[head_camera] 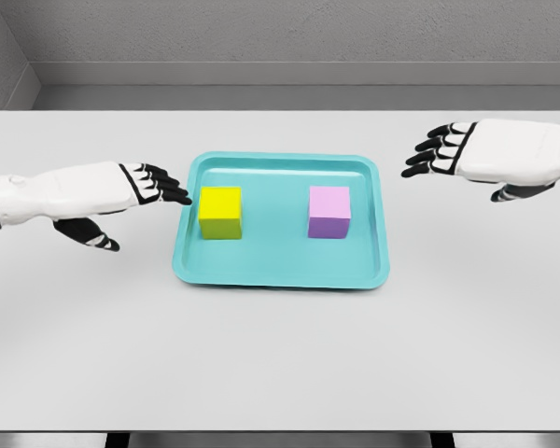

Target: Push two cubes

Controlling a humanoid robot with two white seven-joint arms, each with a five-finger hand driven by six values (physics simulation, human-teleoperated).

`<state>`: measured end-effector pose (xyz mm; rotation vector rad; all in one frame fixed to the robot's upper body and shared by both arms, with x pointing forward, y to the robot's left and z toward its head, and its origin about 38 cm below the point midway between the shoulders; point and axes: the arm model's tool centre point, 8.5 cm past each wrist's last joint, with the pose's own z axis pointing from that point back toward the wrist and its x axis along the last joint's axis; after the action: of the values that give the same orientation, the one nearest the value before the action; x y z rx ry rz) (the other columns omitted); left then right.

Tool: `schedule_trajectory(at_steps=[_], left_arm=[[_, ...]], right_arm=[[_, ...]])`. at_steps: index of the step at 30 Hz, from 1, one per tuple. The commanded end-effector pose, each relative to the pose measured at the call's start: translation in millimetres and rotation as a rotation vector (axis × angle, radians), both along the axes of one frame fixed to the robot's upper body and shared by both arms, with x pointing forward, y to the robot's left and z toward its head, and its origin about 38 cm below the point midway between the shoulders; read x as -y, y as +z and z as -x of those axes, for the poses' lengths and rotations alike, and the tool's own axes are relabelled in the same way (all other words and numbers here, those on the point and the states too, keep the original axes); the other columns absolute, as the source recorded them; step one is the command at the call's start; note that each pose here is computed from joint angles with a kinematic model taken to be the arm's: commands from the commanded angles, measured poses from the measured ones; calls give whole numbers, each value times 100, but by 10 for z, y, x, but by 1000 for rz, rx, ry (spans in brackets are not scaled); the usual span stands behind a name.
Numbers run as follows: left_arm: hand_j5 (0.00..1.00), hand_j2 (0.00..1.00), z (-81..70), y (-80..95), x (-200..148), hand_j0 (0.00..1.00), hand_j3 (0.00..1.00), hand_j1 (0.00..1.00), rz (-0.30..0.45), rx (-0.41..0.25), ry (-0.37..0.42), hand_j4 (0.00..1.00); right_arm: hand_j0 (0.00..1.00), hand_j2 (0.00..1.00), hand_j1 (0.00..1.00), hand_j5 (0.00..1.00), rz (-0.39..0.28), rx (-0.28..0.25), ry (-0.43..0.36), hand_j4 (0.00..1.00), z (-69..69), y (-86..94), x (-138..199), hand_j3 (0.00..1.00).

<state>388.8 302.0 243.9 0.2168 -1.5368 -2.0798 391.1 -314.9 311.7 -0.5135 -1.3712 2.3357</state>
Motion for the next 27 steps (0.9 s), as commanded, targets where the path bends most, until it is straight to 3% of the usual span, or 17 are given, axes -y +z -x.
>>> schedule_trajectory(at_steps=[1, 3, 4, 5, 6, 7, 8, 9, 10, 11, 12, 18, 22, 27], left_arm=[[100, 100, 5, 6, 2, 100, 100, 100, 3, -3, 0, 100], [100, 100, -4, 20, 0, 100, 100, 100, 1, 2, 1, 100], [86, 86, -33, 44, -7, 86, 86, 86, -18, 5, 1, 86], [58, 58, -145, 16, -23, 58, 58, 58, -42, 14, 23, 58], [45, 45, -301, -39, -55, 45, 45, 45, -72, -1, 49, 45], [33, 33, -454, -237, -59, 33, 33, 33, -123, -49, 68, 33], [29, 29, -639, -508, 105, 29, 29, 29, -162, -94, 70, 29], [29, 29, -837, -576, 220, 29, 29, 29, -160, -102, 93, 29], [29, 29, -928, -641, 285, 29, 29, 29, -142, -121, 108, 29], [29, 29, -919, -642, 312, 29, 29, 29, -137, -122, 101, 29], [29, 29, -915, -651, 312, 29, 29, 29, -142, -124, 99, 29], [29, 29, -860, -532, 388, 29, 29, 29, -147, -88, 60, 29], [29, 29, -878, -484, 379, 29, 29, 29, -152, -77, 61, 29], [29, 29, -857, -556, 454, 29, 29, 29, -164, -91, 41, 29]], right_arm=[[100, 100, 100, 100, -1, -11, 5, 100, 3, -36, -23, 100], [100, 100, 100, 100, -3, -47, 40, 100, 4, -172, -158, 100], [100, 100, 100, 100, -6, -55, 50, 100, 3, -207, -200, 100], [100, 100, 100, 100, 10, -92, 62, 100, 30, -348, -236, 100], [77, 77, 77, 77, 27, -127, 74, 77, 63, -474, -268, 77], [52, 52, 52, 52, 35, -153, 82, 52, 89, -565, -287, 52], [46, 46, 46, 46, 39, -165, 89, 46, 96, -616, -314, 46], [43, 43, 43, 43, 49, -159, 90, 43, 88, -628, -321, 43], [30, 30, 30, 30, 56, -155, 90, 30, 78, -638, -328, 30], [18, 18, 18, 18, 53, -158, 89, 18, 67, -653, -336, 18], [13, 13, 13, 13, 50, -161, 88, 13, 60, -667, -340, 13], [12, 12, 12, 12, 52, -128, 121, 12, -36, -709, -555, 12], [12, 12, 12, 12, 80, -142, 112, 12, -198, -854, -644, 12], [12, 12, 12, 12, 95, -135, 107, 12, -344, -894, -738, 12]])
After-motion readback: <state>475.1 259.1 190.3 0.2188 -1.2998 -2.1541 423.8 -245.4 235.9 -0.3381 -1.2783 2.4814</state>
